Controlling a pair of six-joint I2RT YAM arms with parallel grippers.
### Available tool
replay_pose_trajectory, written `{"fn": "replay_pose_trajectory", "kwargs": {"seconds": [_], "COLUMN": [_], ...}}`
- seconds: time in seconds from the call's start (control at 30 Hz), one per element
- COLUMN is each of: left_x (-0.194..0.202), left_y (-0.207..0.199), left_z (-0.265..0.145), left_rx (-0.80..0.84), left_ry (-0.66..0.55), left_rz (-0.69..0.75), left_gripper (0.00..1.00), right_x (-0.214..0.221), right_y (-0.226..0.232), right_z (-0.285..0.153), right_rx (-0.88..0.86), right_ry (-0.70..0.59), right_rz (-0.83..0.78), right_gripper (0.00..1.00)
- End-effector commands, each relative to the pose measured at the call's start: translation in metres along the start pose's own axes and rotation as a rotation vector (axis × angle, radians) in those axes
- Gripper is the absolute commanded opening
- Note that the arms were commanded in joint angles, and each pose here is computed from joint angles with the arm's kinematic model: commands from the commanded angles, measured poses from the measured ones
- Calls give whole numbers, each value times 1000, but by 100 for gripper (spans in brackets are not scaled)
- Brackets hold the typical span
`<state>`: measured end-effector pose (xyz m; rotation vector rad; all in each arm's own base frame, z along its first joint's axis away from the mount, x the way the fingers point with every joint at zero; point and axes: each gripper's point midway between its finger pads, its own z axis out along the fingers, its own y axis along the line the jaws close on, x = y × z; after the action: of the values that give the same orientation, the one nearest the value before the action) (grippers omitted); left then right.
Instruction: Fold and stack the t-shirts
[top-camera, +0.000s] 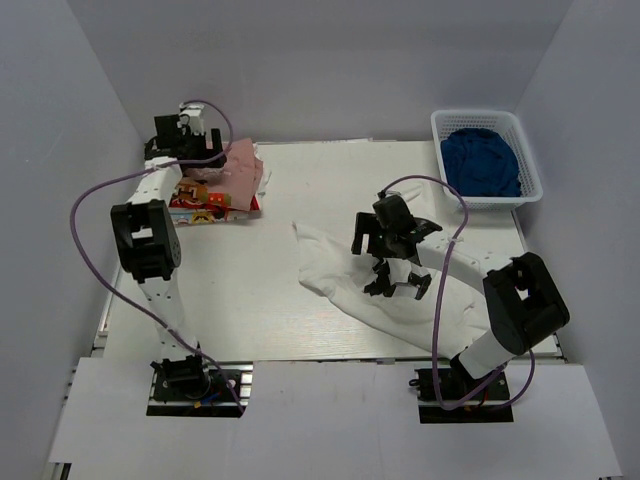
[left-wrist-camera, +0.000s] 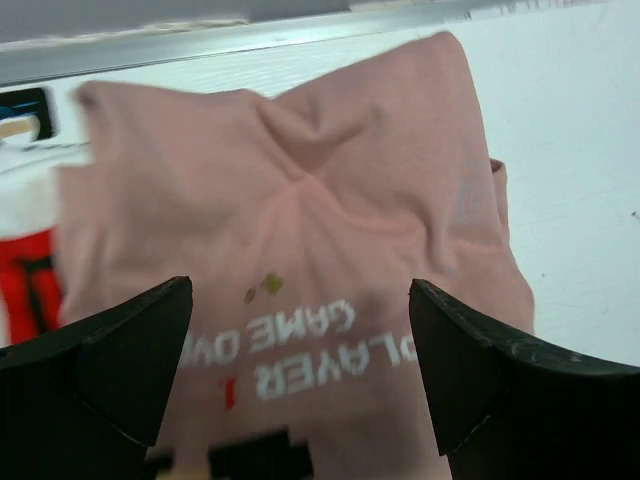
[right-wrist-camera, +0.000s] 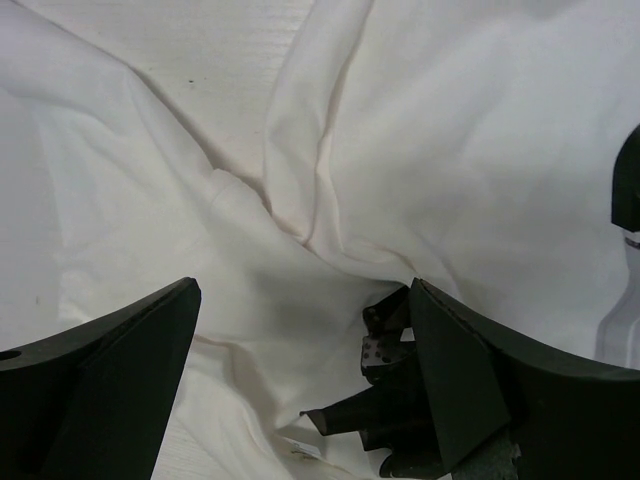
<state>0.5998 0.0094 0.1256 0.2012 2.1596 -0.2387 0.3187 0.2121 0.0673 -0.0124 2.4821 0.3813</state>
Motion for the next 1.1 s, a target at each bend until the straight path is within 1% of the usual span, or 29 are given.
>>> {"fn": "replay_pose_trajectory", "kwargs": {"seconds": [0.0,0.03,0.07,0.1,0.23,0.3,0.37,0.4,0.43,0.47,0.5,0.57,0.63,0.67,0.7,0.73,0.77,0.8,0.83,0.87,0.9,0.93,0.97,1.0,1.03,1.07], "left_x": [-26,-24,-25,-6,24,47,65,66,74,94,103,119,129,136,134,145,135,135,131,130,129,113,121,118,96,94], "left_y": [18,13,16,12,13,16,27,40,43,52,65,67,86,85,88,91,96,93,104,101,107,113,122,125,131,140], "left_z": [-47,-48,-54,-50,-39,-22,-13,-12,-7,-2,-2,-2,-4,-3,1,4,8,12,19,24,26,28,35,39,41,42], "left_rx": [-119,-96,-104,-90,-71,-67,-96,-118,-127,-136,-164,-168,-197,-197,-178,-172,-174,-140,-150,-114,-108,-110,-116,-117,-122,-130], "left_ry": [-68,-71,-84,-57,-23,29,82,89,115,161,174,207,199,202,180,197,173,182,166,163,161,140,155,151,118,115], "left_rz": [-77,-86,-98,-116,-143,-171,-194,-207,-215,-242,-257,-275,-265,-265,-252,-257,-238,-235,-236,-224,-232,-214,-227,-226,-211,-216], "left_gripper": [99,99,99,99,99,99,99,99,99,99,99,99,99,99,99,99,99,99,99,99,99,99,99,99,99,99], "right_x": [-4,-4,-3,-3,2,4,5,6,7,6,6,4,3,3,1,0,-2,-4,-6,-7,-9,-8,-13,-16,-15,-16], "right_y": [12,13,14,16,19,17,16,14,13,14,13,16,19,21,21,20,21,22,21,21,23,23,27,27,29,30], "right_z": [2,3,6,6,10,10,10,11,11,11,12,12,15,16,17,18,20,19,22,24,24,27,28,29,33,34], "right_rx": [-66,-72,-74,-82,-96,-94,-92,-84,-81,-83,-79,-89,-93,-98,-99,-96,-96,-94,-87,-84,-86,-78,-87,-84,-84,-86], "right_ry": [-12,-7,1,5,27,33,34,38,41,38,38,34,40,43,40,37,33,28,26,24,24,40,37,33,45,45], "right_rz": [-25,-26,-33,-39,-43,-42,-39,-41,-40,-40,-34,-29,-32,-34,-35,-32,-31,-30,-28,-29,-32,-37,-38,-40,-40,-39], "right_gripper": [91,91,91,91,91,91,91,91,91,91,91,91,91,91,91,91,91,91,91,91,91,91,91,91,91,91]}}
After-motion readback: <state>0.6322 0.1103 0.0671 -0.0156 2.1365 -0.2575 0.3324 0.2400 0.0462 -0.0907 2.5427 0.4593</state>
